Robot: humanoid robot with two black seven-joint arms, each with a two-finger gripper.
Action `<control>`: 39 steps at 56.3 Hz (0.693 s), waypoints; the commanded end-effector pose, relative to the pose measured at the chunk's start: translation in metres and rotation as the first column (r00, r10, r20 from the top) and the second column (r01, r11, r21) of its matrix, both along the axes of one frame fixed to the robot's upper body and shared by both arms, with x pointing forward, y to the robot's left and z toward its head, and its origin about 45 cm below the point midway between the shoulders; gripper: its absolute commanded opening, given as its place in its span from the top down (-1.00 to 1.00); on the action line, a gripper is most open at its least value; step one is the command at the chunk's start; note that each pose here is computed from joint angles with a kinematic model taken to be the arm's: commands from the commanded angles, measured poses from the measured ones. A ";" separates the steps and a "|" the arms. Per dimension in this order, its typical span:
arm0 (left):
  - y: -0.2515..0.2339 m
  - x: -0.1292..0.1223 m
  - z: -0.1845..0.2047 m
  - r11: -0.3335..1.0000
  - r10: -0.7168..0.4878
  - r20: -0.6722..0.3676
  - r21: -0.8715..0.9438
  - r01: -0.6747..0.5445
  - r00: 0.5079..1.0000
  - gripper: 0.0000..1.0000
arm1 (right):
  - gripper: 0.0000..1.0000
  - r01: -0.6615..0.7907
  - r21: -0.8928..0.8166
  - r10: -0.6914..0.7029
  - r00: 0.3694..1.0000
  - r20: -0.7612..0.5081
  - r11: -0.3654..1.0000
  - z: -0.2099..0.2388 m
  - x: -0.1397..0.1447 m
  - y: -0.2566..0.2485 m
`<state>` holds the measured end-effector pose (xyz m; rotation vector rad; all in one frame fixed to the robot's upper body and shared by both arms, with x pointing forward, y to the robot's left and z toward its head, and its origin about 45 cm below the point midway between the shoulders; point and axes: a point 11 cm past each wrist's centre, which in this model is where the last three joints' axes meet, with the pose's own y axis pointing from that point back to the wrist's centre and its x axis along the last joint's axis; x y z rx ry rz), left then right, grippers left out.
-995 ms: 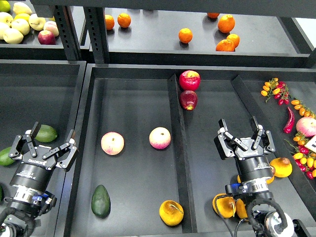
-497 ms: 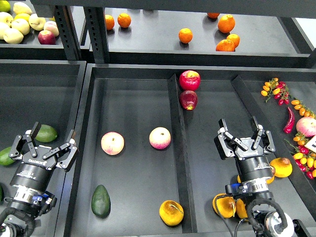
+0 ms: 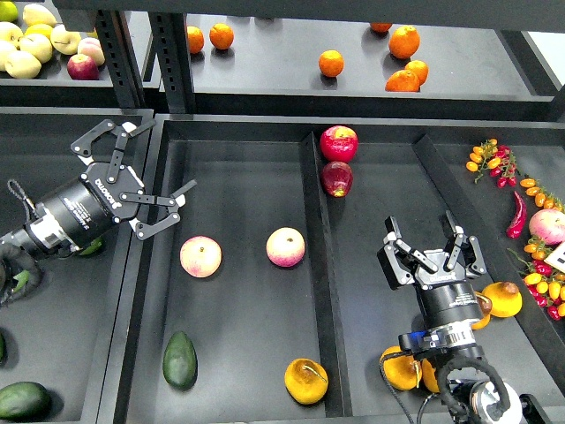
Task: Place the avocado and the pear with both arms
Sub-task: 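Swing the left gripper over the dark green avocado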
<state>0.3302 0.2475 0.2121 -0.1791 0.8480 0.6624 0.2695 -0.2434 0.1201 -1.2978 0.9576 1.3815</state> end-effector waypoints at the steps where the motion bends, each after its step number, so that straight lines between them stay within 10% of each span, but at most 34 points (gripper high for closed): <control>1: -0.004 -0.006 -0.009 0.984 -0.108 -0.038 0.139 0.112 0.993 -0.99 | -1.00 -0.004 0.001 0.004 1.000 -0.001 1.000 0.000 0.000 0.001; 39: -0.043 -0.017 -0.037 0.330 -0.605 -0.317 0.735 0.593 0.730 -0.99 | -1.00 -0.021 0.002 0.021 1.000 -0.006 1.000 -0.001 -0.001 0.007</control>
